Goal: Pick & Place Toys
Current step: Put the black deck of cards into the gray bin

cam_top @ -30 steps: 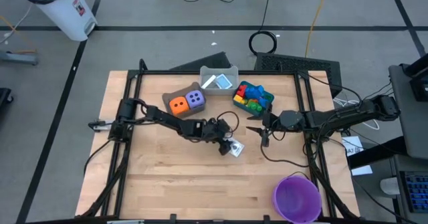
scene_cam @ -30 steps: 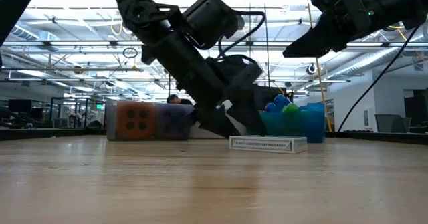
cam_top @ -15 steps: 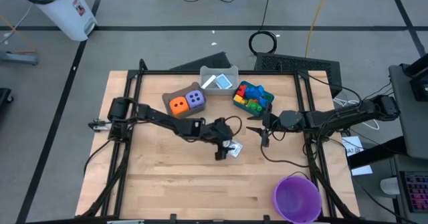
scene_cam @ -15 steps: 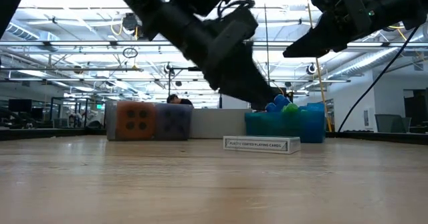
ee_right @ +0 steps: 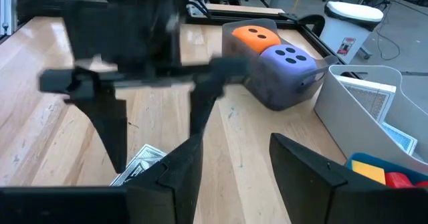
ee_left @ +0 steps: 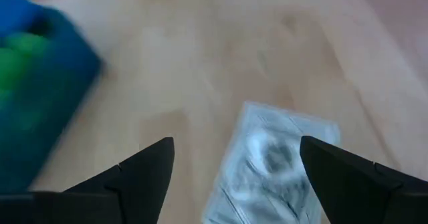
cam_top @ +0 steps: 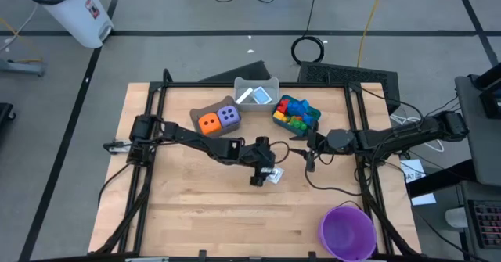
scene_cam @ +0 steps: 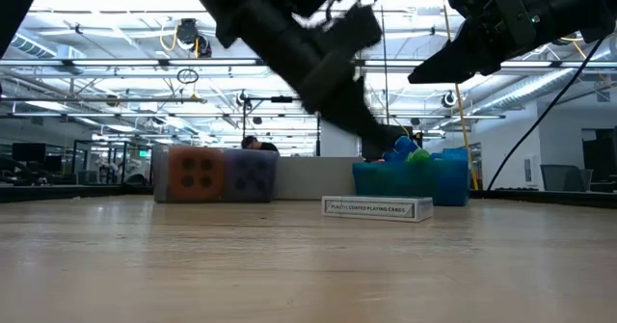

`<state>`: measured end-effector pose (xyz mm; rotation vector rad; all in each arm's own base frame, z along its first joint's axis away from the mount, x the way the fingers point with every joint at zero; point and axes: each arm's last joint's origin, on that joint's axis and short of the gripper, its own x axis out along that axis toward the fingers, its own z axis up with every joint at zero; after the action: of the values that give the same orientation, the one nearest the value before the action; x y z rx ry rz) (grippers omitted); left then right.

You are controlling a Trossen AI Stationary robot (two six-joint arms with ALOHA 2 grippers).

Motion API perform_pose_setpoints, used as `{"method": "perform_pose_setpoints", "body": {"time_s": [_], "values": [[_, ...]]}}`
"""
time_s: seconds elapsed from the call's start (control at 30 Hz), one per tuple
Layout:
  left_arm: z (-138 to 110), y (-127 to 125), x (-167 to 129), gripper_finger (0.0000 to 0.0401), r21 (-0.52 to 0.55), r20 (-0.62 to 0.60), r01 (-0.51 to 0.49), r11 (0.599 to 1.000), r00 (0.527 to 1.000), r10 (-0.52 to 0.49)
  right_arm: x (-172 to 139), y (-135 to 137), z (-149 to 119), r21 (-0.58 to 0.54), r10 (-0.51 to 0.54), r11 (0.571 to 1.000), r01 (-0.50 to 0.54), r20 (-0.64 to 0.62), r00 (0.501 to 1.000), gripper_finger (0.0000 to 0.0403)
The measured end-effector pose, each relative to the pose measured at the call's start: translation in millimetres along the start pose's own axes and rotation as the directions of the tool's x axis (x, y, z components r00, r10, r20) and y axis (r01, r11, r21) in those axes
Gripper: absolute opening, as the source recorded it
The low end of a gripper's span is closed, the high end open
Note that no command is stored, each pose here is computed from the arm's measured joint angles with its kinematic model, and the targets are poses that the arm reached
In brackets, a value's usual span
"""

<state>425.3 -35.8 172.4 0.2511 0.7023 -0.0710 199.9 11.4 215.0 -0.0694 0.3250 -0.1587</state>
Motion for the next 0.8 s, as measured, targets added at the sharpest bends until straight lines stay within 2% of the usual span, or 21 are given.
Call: {"method": "perform_pose_setpoints", "body": {"time_s": [0.1,0.23,0.37,0.5,0.57,0.63,0.73,0.8], "values": [[-8.2,-5.2,10.5,0.0329,0.077,-0.010,0.092,0.993,0.996,-0.092,0.0,0.0,-0.1,0.000,0.000,1.000,0.000,-0.001,1.000,0.0169],[-18.1,-8.5,23.9,0.0332,0.093,-0.005,0.220,0.971,0.975,-0.221,0.0,0.0,-0.9,-0.002,0.000,1.000,0.000,-0.009,1.000,0.0169],[-28.1,-6.0,34.6,0.0331,0.174,-0.035,0.207,0.963,0.978,-0.204,0.0,0.0,-1.4,-0.003,0.000,1.000,0.000,-0.014,1.000,0.0169],[-31.4,0.2,37.8,0.0330,0.218,-0.056,0.127,0.968,0.991,-0.118,0.0,0.0,-1.9,-0.005,0.000,1.000,0.000,-0.019,1.000,0.0169],[-32.7,5.2,38.2,0.0333,0.171,-0.069,0.075,0.982,0.996,-0.064,0.0,0.0,-2.1,-0.005,0.000,1.000,0.000,-0.022,1.000,0.0169],[-34.3,12.0,38.5,0.0336,0.075,-0.079,0.026,0.997,0.997,-0.020,0.0,0.0,-2.3,-0.005,0.000,1.000,0.000,-0.023,1.000,0.0169],[-35.8,17.6,38.6,0.0337,-0.061,-0.088,0.000,0.998,0.996,-0.005,0.0,0.0,-2.3,-0.005,0.000,1.000,0.000,-0.023,1.000,0.0169],[-38.0,18.7,38.3,0.0337,-0.089,-0.113,-0.015,0.996,0.994,0.005,0.0,0.0,-2.3,-0.005,0.000,1.000,0.000,-0.023,1.000,0.0169]]}}
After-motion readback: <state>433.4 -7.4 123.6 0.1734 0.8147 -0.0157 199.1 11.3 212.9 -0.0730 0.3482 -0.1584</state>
